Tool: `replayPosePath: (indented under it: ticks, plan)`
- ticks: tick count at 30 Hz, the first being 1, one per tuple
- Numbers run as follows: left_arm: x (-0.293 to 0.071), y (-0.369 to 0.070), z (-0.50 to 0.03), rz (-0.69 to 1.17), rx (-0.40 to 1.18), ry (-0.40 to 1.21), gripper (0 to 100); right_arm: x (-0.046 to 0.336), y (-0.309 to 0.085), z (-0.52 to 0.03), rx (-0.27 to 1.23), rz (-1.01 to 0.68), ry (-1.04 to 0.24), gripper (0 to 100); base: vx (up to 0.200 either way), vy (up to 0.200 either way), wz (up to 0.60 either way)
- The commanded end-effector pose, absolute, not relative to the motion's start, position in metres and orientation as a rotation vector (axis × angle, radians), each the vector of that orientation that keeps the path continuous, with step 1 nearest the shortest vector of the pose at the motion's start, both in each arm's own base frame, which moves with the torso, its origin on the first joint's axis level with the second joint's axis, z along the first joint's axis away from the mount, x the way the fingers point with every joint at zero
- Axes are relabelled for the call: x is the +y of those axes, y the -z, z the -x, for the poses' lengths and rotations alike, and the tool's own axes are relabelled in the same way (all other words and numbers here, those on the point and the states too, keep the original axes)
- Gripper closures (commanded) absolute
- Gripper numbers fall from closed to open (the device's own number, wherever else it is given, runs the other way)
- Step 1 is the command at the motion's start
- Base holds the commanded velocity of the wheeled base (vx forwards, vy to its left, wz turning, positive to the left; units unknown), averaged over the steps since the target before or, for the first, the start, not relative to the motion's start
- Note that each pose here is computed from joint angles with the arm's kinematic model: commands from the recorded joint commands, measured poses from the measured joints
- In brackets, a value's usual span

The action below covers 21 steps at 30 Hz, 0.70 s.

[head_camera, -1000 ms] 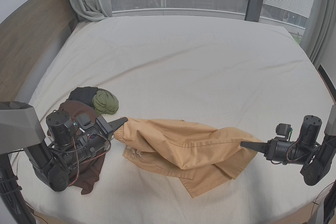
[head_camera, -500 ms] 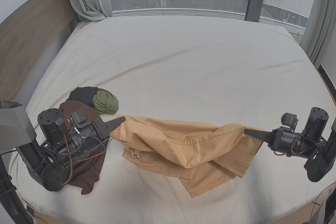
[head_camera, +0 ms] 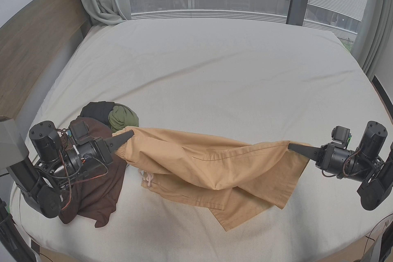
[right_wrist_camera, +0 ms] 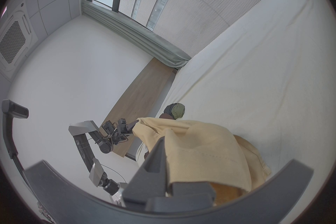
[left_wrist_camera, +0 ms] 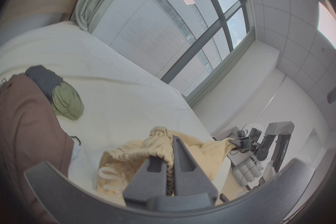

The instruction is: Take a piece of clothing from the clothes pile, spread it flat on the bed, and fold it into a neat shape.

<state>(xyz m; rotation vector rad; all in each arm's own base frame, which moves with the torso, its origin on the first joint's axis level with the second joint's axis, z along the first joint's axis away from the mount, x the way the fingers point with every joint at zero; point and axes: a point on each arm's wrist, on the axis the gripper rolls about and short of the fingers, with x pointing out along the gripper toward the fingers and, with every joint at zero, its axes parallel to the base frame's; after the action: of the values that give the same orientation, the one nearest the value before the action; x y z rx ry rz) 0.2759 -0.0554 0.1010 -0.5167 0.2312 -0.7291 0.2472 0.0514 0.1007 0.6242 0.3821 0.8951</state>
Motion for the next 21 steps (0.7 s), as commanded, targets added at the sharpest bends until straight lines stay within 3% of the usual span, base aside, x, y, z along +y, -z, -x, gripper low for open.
replayPosePath:
  ticks: [1, 21]
  plan:
    - [-0.051, -0.101, -0.277, 0.478, 0.214, 0.723, 100, 0.050, -0.102, -0.247, 0.373, -0.622, -0.892, 100, 0.000, 0.000, 0.00]
    - [-0.053, -0.092, -0.276, 0.255, 0.163, 0.761, 100, 0.037, -0.108, -0.253, 0.326, -0.621, -0.851, 100, 0.000, 0.000, 0.00]
